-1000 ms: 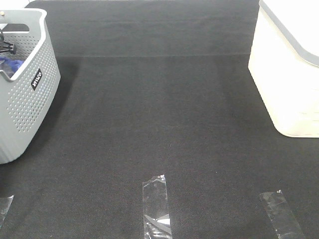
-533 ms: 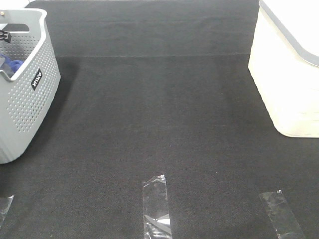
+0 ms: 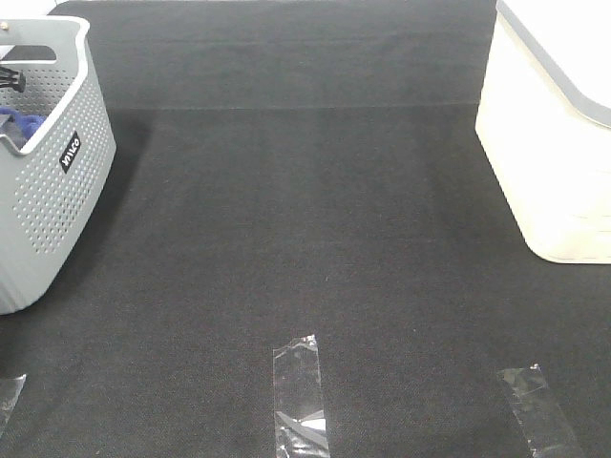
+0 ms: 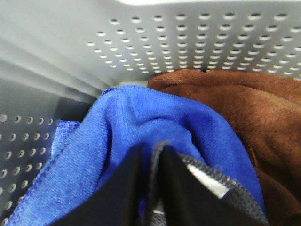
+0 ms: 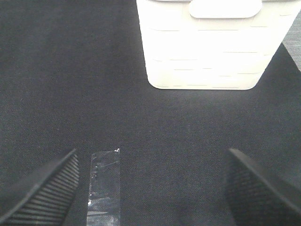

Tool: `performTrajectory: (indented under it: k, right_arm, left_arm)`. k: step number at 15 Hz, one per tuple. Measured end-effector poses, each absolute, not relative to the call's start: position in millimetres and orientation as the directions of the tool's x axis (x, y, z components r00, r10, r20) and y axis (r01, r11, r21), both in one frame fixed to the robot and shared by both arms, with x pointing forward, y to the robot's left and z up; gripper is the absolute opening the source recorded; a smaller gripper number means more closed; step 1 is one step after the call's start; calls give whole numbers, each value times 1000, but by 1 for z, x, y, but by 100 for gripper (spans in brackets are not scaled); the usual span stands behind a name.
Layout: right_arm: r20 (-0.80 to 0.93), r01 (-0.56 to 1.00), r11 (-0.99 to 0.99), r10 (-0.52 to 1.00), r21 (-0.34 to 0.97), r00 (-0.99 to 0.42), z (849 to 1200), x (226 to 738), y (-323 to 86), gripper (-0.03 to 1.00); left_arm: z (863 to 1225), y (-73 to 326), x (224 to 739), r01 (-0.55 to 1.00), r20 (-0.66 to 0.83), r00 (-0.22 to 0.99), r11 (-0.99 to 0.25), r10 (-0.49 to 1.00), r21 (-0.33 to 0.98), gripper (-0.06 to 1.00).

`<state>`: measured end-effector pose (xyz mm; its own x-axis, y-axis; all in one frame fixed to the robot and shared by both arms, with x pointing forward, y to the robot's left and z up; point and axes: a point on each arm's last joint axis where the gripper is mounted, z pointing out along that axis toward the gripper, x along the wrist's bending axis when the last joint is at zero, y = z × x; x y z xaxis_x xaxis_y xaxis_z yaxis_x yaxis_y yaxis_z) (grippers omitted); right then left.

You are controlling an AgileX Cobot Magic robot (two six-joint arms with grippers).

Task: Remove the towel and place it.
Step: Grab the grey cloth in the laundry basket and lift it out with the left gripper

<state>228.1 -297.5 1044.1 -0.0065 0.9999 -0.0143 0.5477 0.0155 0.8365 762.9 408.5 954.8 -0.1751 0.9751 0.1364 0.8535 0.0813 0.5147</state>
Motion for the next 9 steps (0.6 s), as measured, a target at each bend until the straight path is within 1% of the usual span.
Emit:
performTrajectory:
  k: [2, 9]
  right_arm:
    - [-14, 548, 16, 1000, 837, -6, 1044, 228, -298, 78]
    - [-14, 548, 16, 1000, 837, -6, 1044, 228, -298, 78]
  left_arm:
    - [955, 408, 763, 853, 136, -175, 81, 975, 516, 30]
    - [955, 400, 765, 849, 136, -159, 65, 978, 525, 31]
